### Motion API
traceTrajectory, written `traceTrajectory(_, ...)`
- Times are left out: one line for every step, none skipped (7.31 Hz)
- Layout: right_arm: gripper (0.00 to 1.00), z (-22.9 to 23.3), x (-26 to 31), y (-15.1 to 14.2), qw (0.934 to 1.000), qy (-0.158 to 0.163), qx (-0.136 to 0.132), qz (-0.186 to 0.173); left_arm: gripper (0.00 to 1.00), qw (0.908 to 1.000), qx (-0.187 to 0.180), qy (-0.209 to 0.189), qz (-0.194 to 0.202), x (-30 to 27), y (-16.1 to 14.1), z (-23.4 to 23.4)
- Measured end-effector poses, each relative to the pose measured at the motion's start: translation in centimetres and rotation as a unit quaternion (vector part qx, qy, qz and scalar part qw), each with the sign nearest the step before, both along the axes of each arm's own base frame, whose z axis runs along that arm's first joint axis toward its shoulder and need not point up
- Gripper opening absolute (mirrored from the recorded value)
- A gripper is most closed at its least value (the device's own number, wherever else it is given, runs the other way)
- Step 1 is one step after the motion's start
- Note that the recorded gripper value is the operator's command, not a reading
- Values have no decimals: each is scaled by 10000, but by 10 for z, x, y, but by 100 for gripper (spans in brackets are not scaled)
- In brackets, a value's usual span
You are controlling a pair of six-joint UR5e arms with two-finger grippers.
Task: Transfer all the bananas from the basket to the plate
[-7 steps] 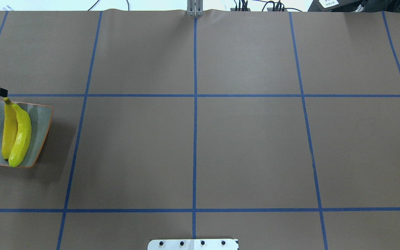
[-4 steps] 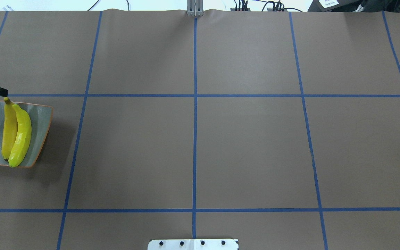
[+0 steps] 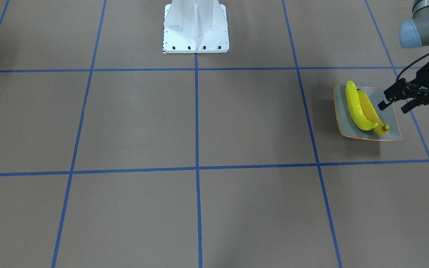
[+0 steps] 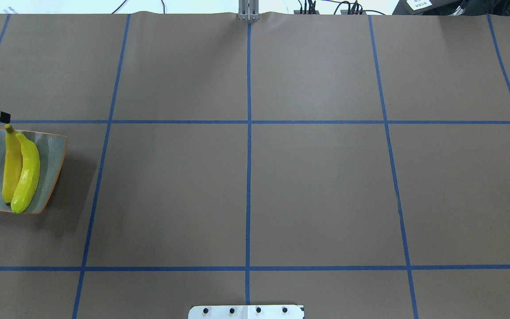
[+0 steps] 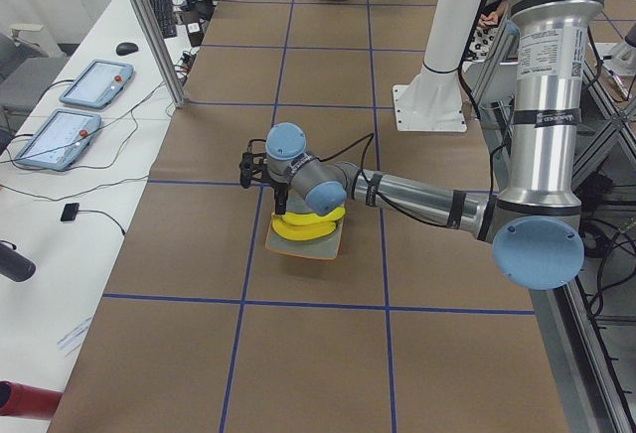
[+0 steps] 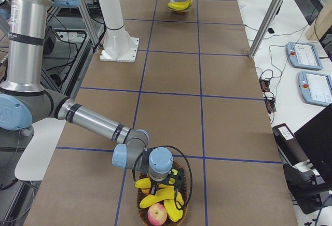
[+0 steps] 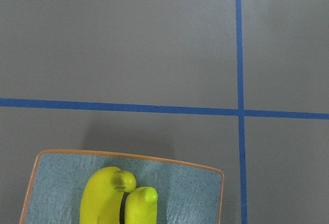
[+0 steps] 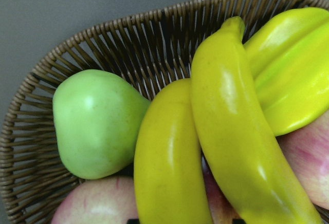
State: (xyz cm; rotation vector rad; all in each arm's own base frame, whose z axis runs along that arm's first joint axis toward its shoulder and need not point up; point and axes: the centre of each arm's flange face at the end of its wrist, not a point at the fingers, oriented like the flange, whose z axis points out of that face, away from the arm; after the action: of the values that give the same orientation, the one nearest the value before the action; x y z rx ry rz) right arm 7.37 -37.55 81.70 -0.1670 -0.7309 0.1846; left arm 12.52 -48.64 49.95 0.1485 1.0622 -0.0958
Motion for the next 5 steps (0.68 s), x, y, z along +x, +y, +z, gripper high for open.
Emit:
traceTrajectory(0, -3, -1, -3, 10000, -58, 26, 5, 100, 10000, 2, 1, 0, 0, 0, 0)
traceTrajectory(0, -11, -3, -8, 9998, -171, 97, 14, 100, 10000, 4, 2, 0, 0, 0, 0)
traceTrajectory(0, -22, -3, -12, 9994, -275, 200, 30, 100, 10000, 6, 2, 2, 0, 0, -1)
traceTrajectory(0, -37, -2, -17, 9990, -324, 303, 51, 100, 10000, 5, 3, 3, 1, 0, -1)
traceTrajectory(0, -60, 1, -23, 9987, -342, 375, 84, 100, 10000, -5, 8, -1, 1, -1, -1)
